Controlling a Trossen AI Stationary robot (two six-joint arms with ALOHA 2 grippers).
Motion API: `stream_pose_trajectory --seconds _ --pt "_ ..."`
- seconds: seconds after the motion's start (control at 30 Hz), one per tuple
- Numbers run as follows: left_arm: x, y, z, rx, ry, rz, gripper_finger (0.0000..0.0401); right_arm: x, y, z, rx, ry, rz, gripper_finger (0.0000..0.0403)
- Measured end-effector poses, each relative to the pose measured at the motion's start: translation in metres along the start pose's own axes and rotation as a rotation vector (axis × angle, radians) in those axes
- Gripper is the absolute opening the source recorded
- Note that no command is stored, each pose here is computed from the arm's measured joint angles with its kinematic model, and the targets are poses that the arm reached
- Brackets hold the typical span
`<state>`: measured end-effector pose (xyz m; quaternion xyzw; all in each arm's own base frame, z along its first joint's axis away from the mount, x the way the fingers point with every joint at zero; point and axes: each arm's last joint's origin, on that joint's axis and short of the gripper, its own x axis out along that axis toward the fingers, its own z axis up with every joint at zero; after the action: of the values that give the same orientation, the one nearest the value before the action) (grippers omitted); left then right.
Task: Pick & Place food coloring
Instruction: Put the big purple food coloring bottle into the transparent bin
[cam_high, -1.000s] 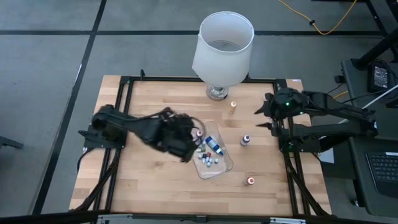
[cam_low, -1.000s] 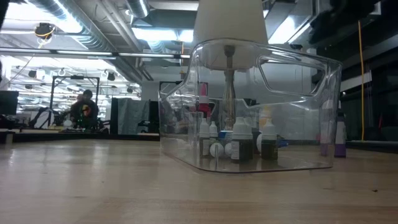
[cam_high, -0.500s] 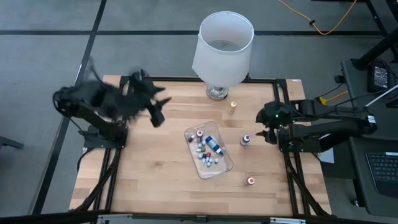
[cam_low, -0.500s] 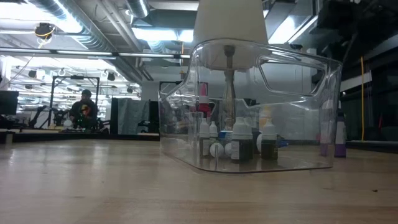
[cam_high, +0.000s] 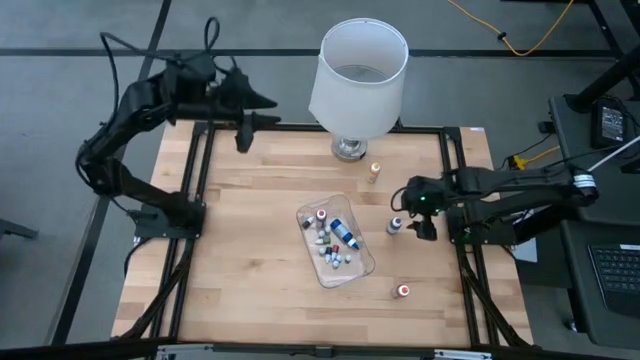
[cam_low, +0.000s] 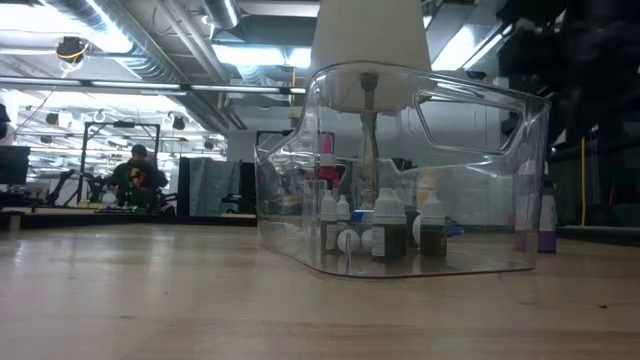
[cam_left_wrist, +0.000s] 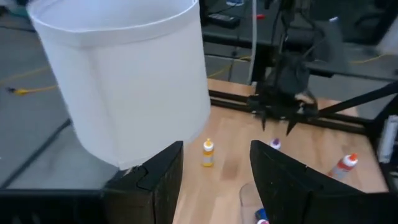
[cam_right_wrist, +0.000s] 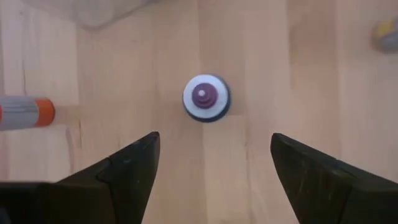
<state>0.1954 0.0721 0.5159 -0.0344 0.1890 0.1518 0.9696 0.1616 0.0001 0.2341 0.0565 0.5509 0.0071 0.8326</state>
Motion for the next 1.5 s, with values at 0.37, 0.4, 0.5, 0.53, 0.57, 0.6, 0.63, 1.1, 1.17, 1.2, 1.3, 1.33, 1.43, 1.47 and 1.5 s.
stream_pose_trajectory --seconds 0.37,0.4,0.5,0.53,0.57,0.6,0.63,1.1,1.17,1.2,1.3,1.33,1.43,1.47,1.5 --pt "0.002 0.042 -0.065 -0.206 -0.083 -0.005 0.0182 0.021 -0.001 0.012 0.0 0.081 0.003 0.0306" --pt "-0.001 0.039 -0.073 -0.216 -0.088 -0.009 0.0182 0.022 0.0 0.016 -0.006 0.048 0.006 0.0306" --pt "-0.01 0.029 -0.101 -0.277 -0.08 -0.03 0.0182 0.021 0.001 0.031 -0.013 -0.093 0.029 0.0306" --pt "-0.012 0.026 -0.112 -0.308 -0.072 -0.039 0.0182 0.022 0.001 0.033 -0.013 -0.109 0.03 0.0306" --pt "-0.016 0.022 -0.122 -0.336 -0.074 -0.048 0.0182 0.022 0.001 0.033 -0.014 -0.11 0.03 0.0306" --pt "-0.02 0.018 -0.132 -0.359 -0.08 -0.053 0.0182 0.023 0.001 0.032 -0.013 -0.099 0.029 0.0306" --pt "-0.025 0.015 -0.142 -0.38 -0.099 -0.056 0.0182 0.023 0.001 0.031 -0.011 -0.085 0.026 0.0306" --pt "-0.003 -0.014 -0.281 -0.642 -0.316 -0.221 0.0182 0.023 0.0 0.026 -0.006 -0.035 0.013 0.0306" --pt "-0.001 -0.018 -0.282 -0.607 -0.405 -0.283 0.0182 0.023 0.0 0.026 -0.002 -0.035 0.013 0.0306" --pt "0.0 -0.02 -0.283 -0.589 -0.443 -0.31 0.0182 0.023 0.0 0.026 -0.001 -0.035 0.013 0.0306" --pt "0.009 -0.025 -0.293 -0.517 -0.489 -0.324 0.0182 0.023 0.0 0.026 0.0 -0.035 0.013 0.0306" --pt "0.01 -0.026 -0.295 -0.49 -0.499 -0.329 0.0182 0.023 0.0 0.026 0.0 -0.035 0.013 0.0306" --pt "0.006 -0.028 -0.299 -0.424 -0.495 -0.332 0.0182 0.023 0.0 0.026 0.001 -0.035 0.013 0.0306" --pt "0.005 -0.027 -0.301 -0.401 -0.49 -0.327 0.0182 0.023 0.0 0.026 0.001 -0.035 0.013 0.0306" --pt "0.004 -0.027 -0.303 -0.377 -0.479 -0.318 0.0182 0.023 0.0 0.026 0.001 -0.035 0.013 0.0306"
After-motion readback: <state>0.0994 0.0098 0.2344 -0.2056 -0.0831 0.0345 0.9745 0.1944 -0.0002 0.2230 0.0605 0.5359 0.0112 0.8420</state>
